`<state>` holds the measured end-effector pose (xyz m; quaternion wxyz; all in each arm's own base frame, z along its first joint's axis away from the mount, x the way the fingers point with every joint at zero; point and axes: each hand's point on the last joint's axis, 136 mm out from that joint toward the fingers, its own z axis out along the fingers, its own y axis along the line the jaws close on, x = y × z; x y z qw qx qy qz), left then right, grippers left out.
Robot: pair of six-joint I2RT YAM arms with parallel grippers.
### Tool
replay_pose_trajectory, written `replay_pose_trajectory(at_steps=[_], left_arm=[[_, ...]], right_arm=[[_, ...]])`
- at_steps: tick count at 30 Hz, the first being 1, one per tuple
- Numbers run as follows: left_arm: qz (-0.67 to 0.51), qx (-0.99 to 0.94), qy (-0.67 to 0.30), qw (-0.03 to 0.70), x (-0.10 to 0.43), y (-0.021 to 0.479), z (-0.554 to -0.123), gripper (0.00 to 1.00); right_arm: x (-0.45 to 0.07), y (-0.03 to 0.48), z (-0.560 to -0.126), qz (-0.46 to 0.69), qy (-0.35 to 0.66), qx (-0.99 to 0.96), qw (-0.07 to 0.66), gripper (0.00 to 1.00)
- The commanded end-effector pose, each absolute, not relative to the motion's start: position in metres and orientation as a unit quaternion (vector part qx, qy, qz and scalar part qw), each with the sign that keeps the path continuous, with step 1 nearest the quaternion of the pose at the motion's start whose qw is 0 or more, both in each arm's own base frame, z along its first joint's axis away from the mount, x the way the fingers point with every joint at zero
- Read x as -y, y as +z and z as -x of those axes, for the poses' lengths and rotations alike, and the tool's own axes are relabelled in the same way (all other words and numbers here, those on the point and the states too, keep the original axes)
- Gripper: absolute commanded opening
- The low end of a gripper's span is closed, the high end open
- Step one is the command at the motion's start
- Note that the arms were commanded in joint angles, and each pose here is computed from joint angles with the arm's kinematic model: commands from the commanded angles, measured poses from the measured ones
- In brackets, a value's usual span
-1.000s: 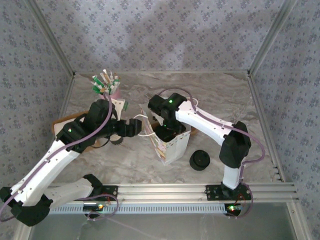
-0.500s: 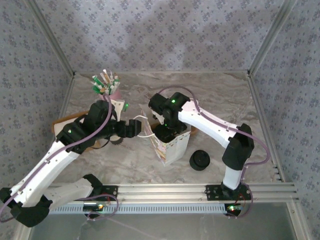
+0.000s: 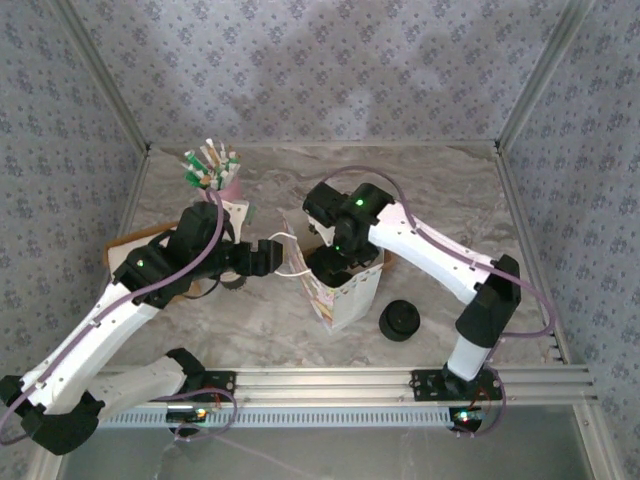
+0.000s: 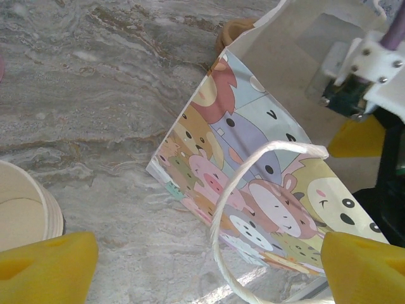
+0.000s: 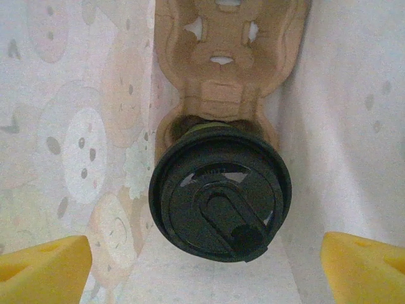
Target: Pack the takeout coffee
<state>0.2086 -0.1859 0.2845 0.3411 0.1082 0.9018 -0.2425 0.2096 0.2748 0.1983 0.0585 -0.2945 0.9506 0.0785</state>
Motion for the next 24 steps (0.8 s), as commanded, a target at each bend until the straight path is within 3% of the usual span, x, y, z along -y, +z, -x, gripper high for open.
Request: replay_pose_trajectory(at_steps=[1,24], left_arm=[[-0.1,-0.894,-0.257,0.353,0.185,0.293,-0.208,0.91],[-0.086,-0.878,-0.271,0.386,0.176,0.313,-0.205,0.91]], right_arm=[[-0.272,0.22,-0.208,0.287,0.085,-0.95,0.083,0.95],[-0.269,0.272,-0.207,0.259,0.13,-0.945,0.155,0.96]])
